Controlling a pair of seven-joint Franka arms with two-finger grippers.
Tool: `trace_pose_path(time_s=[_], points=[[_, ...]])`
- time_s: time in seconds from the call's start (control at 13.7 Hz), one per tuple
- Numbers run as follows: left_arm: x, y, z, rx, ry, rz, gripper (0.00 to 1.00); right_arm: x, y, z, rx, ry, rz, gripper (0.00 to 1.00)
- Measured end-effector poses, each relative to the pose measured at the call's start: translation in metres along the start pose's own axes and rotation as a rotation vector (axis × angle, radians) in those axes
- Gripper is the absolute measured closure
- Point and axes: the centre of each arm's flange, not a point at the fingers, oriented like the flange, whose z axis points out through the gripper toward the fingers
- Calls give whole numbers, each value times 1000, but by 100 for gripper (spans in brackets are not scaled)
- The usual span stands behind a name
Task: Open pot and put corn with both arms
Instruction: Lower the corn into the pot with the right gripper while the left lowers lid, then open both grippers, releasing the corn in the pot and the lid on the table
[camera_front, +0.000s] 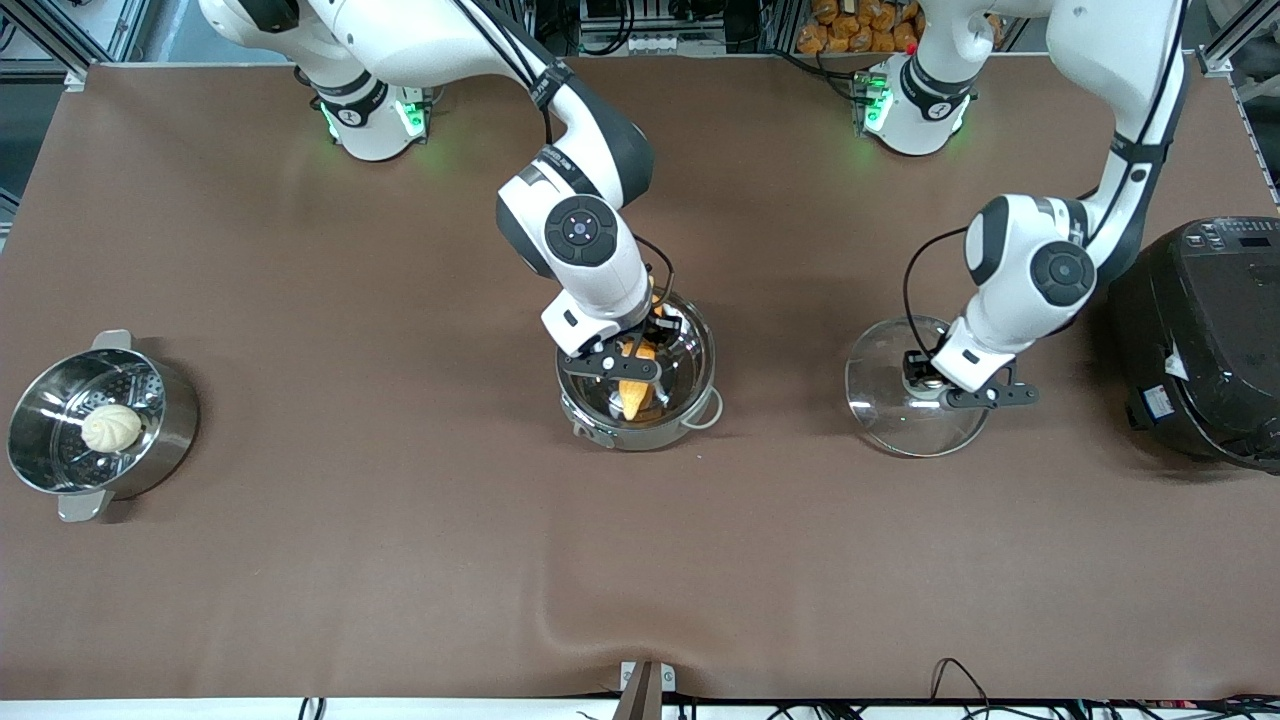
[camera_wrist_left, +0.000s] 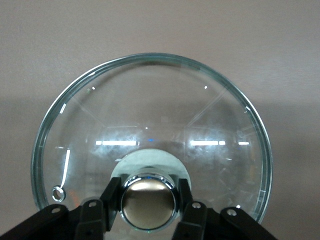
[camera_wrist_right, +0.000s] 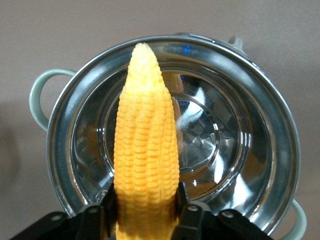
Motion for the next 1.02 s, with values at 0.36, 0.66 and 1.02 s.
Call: trace_pose_path(time_s=[0.36,0.66,1.02], points=[[1,5,13,-1,2,17,47,8,2,-11,-10,33,-8,0],[19,14,-13,-14,65,27,21,50,50,-67,-43,24,-6,0],[44,31,-144,-25,41,48,0,121,207,-178,-59,7,-106,0]])
